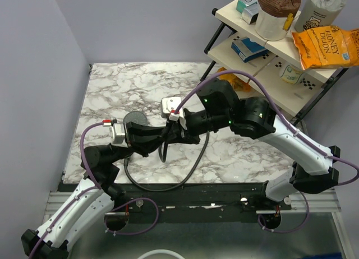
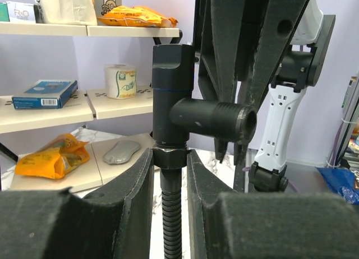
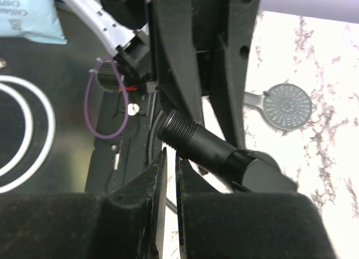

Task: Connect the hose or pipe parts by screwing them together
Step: Install the adaptor on the pipeline.

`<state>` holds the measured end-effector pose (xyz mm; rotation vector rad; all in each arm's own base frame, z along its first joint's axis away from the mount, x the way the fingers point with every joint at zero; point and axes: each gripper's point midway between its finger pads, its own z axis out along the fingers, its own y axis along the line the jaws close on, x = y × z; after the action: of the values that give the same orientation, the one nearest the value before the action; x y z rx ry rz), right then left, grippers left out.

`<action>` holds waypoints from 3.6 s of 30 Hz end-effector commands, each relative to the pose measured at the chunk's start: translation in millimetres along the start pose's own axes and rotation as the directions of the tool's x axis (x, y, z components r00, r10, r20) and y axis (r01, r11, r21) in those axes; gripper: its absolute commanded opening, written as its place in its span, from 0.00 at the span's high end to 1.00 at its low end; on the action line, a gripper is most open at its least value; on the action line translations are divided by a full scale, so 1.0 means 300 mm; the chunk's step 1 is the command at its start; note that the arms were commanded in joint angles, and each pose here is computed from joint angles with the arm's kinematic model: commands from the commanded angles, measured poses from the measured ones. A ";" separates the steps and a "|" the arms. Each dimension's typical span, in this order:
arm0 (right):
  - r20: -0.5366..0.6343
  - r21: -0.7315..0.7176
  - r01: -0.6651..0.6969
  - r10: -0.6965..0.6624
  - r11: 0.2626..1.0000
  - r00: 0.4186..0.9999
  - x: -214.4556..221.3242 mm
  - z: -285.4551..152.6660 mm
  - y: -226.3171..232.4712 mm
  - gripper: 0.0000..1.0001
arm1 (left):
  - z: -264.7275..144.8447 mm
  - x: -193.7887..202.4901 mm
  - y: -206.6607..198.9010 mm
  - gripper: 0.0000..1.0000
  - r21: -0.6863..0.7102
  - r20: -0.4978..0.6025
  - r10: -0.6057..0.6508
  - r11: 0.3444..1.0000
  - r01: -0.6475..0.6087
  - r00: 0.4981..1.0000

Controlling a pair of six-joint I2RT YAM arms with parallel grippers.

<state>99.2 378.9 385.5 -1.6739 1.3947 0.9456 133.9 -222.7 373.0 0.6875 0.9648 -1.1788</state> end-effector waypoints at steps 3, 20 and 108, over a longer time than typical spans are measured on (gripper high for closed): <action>0.050 0.130 0.014 -0.021 0.991 0.999 -0.085 0.054 -0.089 0.83 | 0.012 -0.070 -0.003 1.00 -0.008 0.049 0.028 1.000 -0.028 0.998; -0.187 0.574 0.066 0.052 0.816 0.981 -0.042 0.142 -0.292 0.82 | 0.012 -0.052 -0.014 1.00 0.013 0.029 -0.007 1.000 0.006 1.000; 0.175 0.154 -0.106 0.078 0.982 0.982 -0.087 -0.053 -0.011 0.90 | 0.026 -0.109 0.005 1.00 -0.022 0.068 0.019 1.000 -0.018 0.997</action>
<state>113.3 357.4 410.0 -1.3538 1.4536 0.9060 134.0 -221.4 383.6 0.6666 0.9709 -1.2036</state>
